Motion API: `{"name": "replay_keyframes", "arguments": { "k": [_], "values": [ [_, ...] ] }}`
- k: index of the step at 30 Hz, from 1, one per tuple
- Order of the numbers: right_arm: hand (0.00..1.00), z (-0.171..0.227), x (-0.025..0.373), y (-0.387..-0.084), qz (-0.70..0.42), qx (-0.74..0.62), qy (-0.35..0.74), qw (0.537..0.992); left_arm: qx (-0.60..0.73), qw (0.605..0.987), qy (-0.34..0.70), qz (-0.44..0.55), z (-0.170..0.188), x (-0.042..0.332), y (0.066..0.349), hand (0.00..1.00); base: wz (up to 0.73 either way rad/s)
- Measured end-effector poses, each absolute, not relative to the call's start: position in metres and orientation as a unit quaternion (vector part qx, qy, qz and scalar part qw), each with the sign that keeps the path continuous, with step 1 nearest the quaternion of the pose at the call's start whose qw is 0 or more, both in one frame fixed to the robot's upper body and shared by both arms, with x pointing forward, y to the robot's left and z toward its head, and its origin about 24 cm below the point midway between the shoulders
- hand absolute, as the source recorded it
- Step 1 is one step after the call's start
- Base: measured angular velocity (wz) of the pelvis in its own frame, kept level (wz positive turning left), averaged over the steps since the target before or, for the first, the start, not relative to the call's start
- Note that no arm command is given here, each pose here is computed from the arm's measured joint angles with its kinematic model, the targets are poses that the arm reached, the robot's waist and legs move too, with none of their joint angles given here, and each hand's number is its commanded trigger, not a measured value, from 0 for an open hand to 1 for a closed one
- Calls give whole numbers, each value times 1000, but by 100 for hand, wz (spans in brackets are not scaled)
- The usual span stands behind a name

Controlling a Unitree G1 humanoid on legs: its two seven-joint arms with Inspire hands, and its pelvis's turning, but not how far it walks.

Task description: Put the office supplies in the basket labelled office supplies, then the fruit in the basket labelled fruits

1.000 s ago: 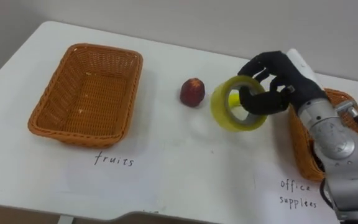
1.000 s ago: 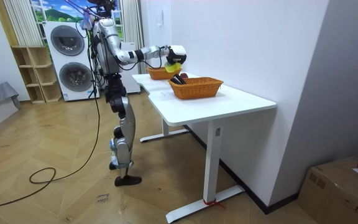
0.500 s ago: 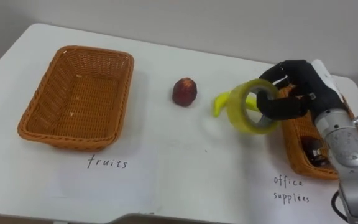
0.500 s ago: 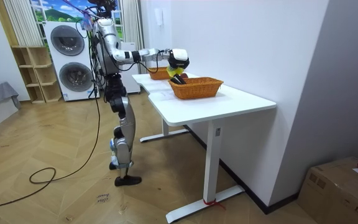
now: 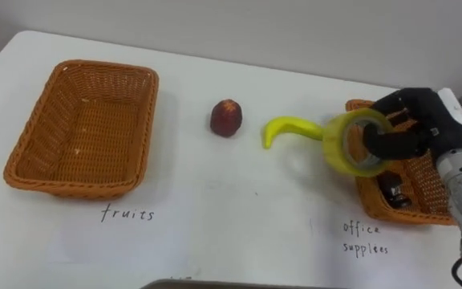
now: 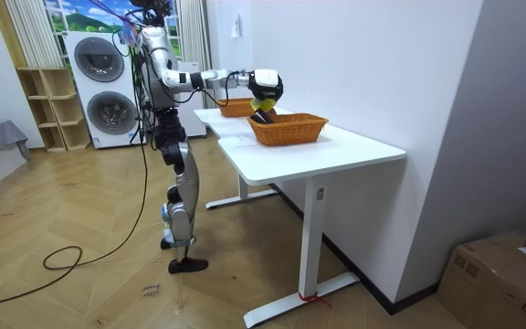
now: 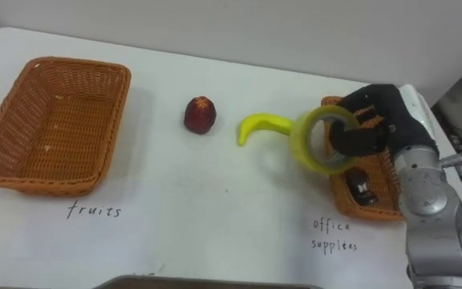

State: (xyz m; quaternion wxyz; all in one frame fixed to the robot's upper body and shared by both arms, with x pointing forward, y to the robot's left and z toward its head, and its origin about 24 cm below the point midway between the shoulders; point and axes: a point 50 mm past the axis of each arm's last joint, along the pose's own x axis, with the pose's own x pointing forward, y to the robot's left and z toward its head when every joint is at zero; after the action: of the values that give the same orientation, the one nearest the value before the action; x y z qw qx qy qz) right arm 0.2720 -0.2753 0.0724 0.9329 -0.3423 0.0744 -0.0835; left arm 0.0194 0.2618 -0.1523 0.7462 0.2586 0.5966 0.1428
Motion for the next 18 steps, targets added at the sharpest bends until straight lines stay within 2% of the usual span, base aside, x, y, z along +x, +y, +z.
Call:
{"name": "replay_keyframes", "arguments": {
  "k": [18],
  "values": [
    [100,69,270,-285,-116,-291,74,947,242,750,601,135,-152,21,264,0,0]
  ]
}}
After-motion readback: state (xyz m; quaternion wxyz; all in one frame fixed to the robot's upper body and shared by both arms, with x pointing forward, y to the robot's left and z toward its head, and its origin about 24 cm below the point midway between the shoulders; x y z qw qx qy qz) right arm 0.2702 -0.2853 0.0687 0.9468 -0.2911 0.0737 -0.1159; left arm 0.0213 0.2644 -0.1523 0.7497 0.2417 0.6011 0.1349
